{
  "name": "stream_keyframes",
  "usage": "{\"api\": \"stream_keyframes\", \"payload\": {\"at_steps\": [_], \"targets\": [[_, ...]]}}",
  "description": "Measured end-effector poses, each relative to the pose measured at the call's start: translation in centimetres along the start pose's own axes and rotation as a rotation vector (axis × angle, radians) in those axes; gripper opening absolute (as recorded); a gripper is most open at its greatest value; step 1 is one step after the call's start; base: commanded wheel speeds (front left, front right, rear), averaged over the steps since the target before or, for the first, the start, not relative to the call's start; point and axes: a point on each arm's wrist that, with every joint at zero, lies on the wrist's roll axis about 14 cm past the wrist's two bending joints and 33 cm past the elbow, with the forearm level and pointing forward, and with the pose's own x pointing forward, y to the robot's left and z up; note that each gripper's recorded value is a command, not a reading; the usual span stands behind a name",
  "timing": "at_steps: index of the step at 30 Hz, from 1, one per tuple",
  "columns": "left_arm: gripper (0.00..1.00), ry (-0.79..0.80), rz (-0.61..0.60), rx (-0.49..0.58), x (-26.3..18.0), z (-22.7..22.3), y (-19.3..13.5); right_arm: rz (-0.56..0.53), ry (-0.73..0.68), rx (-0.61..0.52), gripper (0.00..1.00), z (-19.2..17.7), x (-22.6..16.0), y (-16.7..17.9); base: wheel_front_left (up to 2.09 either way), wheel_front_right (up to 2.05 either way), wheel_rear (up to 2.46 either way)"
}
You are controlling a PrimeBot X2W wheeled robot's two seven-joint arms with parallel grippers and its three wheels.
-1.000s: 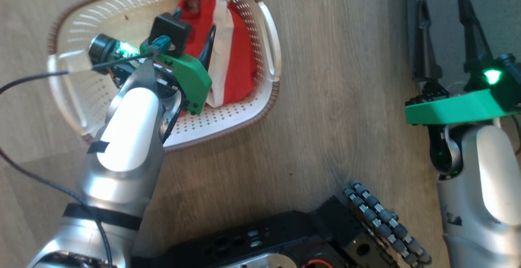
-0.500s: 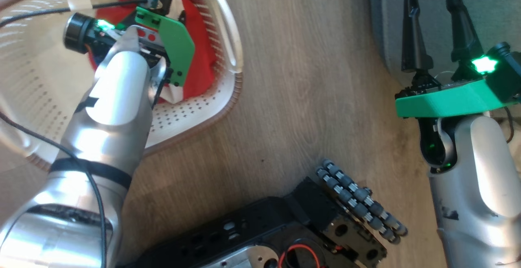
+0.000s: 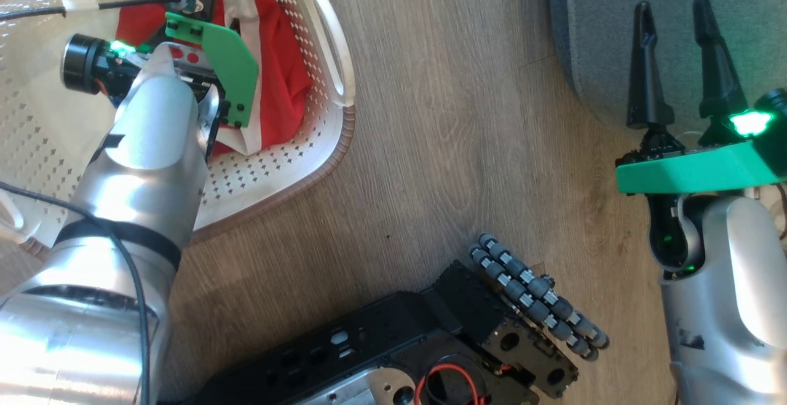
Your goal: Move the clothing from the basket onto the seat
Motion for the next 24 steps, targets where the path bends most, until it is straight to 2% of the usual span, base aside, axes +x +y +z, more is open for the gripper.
{"api": "stream_keyframes", "payload": {"at_steps": [6, 7, 9, 11, 12, 18, 24], "targets": [[1.0, 0.017, 0.005, 0.012, -0.2, -0.8, 0.3, 0.005, -0.013, -0.007, 1.0, 0.4, 0.2, 0.1, 0.0, 0.0, 0.0], [0.86, 0.017, 0.005, 0.012, -0.2, -0.8, 0.3, 0.005, -0.013, -0.007, 1.0, 0.4, 0.2, 0.1, 0.0, 0.0, 0.0], [0.48, 0.018, 0.006, 0.008, -0.2, -1.0, 0.4, 0.007, -0.014, -0.008, 1.0, 0.4, 0.2, 0.2, 0.0, 0.0, 0.0], [0.31, 0.018, 0.007, 0.007, -0.3, -1.1, 0.5, 0.011, -0.014, -0.015, 1.0, 0.3, 0.3, 0.4, 0.0, 0.0, 0.0], [0.01, 0.018, 0.002, 0.009, -0.3, -1.2, 0.5, 0.014, -0.013, -0.016, 1.0, 0.3, 0.3, 0.4, 0.0, 0.0, 0.0], [0.0, 0.017, -0.024, 0.002, -0.5, -1.5, 0.4, 0.024, -0.006, -0.023, 1.0, -0.1, 0.3, 0.8, 0.0, 0.0, 0.0], [0.0, -0.122, -0.032, -0.052, -0.7, 1.6, 0.7, 0.03, -0.014, -0.018, 1.0, 0.1, 0.5, 1.1, 0.0, 0.0, 0.0]]}}
